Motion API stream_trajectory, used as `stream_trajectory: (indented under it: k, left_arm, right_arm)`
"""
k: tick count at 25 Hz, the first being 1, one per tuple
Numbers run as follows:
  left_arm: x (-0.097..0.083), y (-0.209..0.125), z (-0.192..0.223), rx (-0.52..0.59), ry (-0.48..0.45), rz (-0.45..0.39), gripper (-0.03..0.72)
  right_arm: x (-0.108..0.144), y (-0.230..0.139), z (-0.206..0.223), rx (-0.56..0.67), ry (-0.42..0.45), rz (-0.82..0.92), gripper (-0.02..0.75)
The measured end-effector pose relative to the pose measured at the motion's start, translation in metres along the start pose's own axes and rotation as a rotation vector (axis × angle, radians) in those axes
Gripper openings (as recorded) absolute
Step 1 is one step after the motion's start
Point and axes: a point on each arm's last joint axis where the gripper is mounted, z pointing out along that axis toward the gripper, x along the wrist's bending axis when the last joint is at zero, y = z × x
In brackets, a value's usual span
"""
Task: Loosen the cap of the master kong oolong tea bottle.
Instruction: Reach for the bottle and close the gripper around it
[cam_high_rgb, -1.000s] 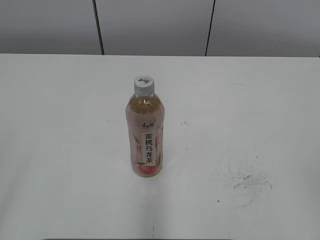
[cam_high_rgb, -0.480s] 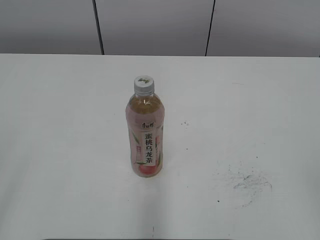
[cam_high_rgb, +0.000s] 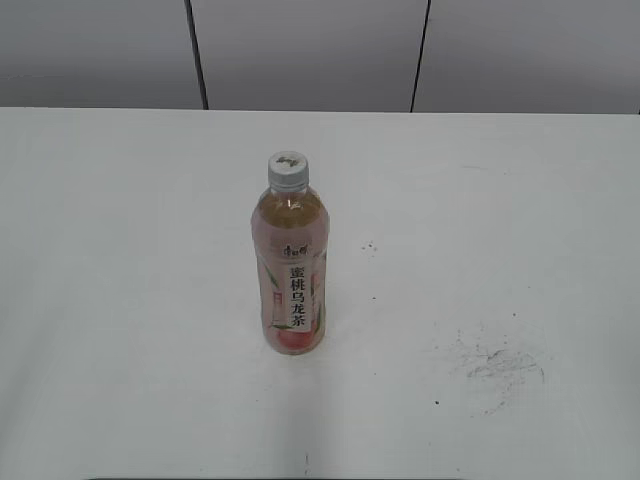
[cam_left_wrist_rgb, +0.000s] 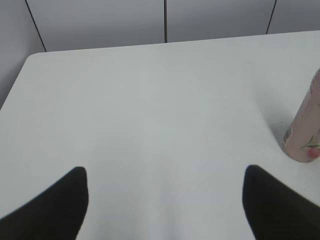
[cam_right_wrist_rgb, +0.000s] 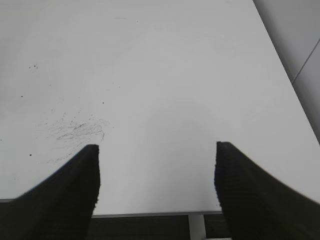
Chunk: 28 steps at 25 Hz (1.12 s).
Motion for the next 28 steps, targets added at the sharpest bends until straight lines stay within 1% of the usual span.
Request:
stream_trajectory:
  k: [7,8,12,14,18,20,21,25,28]
  left_arm:
    - [0.0,0.002,-0.001,-0.014,0.0,-0.001,0.563]
    - [0.0,0.005,-0.003,-0.041,-0.003,-0.003,0.563]
    - [-0.005,0.025,-0.006,-0.231,-0.06,-0.054,0.563]
    - [-0.005,0.035,0.0,-0.274,-0.077,-0.078,0.563]
    - [-0.006,0.056,0.028,-0.295,-0.106,-0.144,0.563]
    - [-0.005,0.071,0.044,-0.334,-0.106,-0.164,0.563]
    - [-0.003,0.077,0.051,-0.359,-0.097,-0.159,0.563]
    - [0.002,0.095,0.094,-0.372,-0.047,-0.165,0.563]
    - [0.005,0.099,0.134,-0.326,-0.018,-0.18,0.563]
  right_arm:
    - [0.0,0.0,0.0,0.0,0.0,0.0,0.535]
    - [0.0,0.0,0.0,0.0,0.0,0.0,0.535]
    - [0.0,0.0,0.0,0.0,0.0,0.0,0.535]
    - [0.0,0.0,0.0,0.0,0.0,0.0,0.535]
    - [0.0,0.0,0.0,0.0,0.0,0.0,0.535]
    - [0.0,0.0,0.0,0.0,0.0,0.0,0.535]
    - [0.0,0.0,0.0,0.0,0.0,0.0,0.535]
    - [0.0,0.0,0.0,0.0,0.0,0.0,0.535]
    - [0.0,0.0,0.0,0.0,0.0,0.0,0.535]
